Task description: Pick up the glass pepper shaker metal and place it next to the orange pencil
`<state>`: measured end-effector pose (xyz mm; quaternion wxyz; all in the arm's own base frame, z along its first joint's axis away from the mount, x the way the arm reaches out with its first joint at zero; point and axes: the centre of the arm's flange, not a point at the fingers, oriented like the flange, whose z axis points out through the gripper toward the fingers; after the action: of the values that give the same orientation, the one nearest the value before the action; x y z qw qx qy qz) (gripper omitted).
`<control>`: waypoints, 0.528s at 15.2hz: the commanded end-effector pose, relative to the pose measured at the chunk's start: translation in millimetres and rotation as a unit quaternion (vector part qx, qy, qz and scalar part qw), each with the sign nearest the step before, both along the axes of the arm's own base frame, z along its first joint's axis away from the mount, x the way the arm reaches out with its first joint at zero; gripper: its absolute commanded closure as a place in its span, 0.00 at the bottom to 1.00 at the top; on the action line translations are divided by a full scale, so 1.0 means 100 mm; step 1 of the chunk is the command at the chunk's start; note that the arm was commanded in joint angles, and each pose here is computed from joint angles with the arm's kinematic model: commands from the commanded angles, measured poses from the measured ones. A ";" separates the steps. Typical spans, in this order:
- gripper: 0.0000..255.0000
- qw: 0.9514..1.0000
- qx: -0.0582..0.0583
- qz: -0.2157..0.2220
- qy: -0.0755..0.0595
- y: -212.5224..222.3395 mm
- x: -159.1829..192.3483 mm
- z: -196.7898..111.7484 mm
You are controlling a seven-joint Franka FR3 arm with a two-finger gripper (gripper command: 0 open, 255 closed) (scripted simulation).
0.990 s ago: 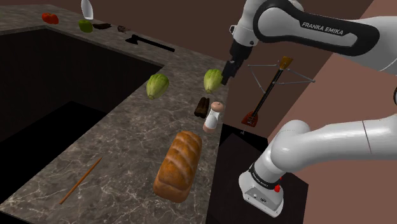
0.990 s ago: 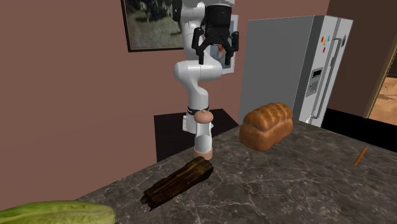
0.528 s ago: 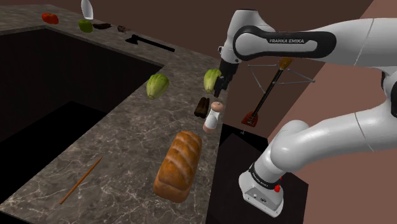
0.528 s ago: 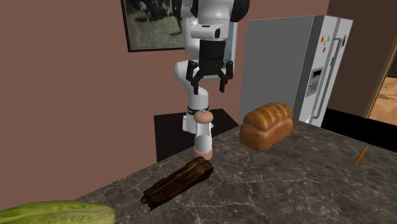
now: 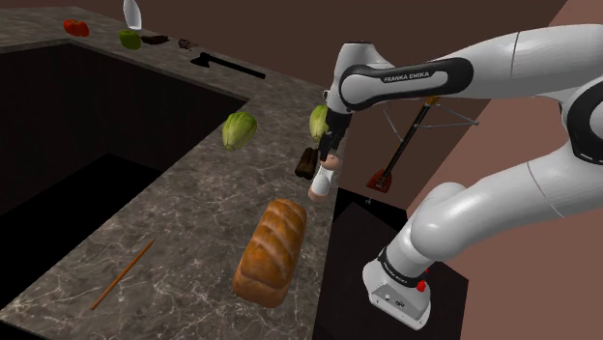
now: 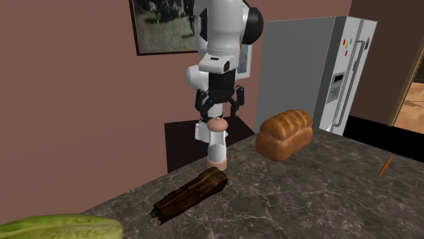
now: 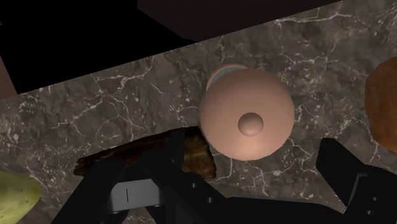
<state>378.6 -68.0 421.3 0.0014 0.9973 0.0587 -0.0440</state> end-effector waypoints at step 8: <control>0.00 1.000 0.000 0.000 0.000 -0.01 -0.02 -0.26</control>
<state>377.0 -68.9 395.1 0.0014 0.9973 0.0588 -0.0441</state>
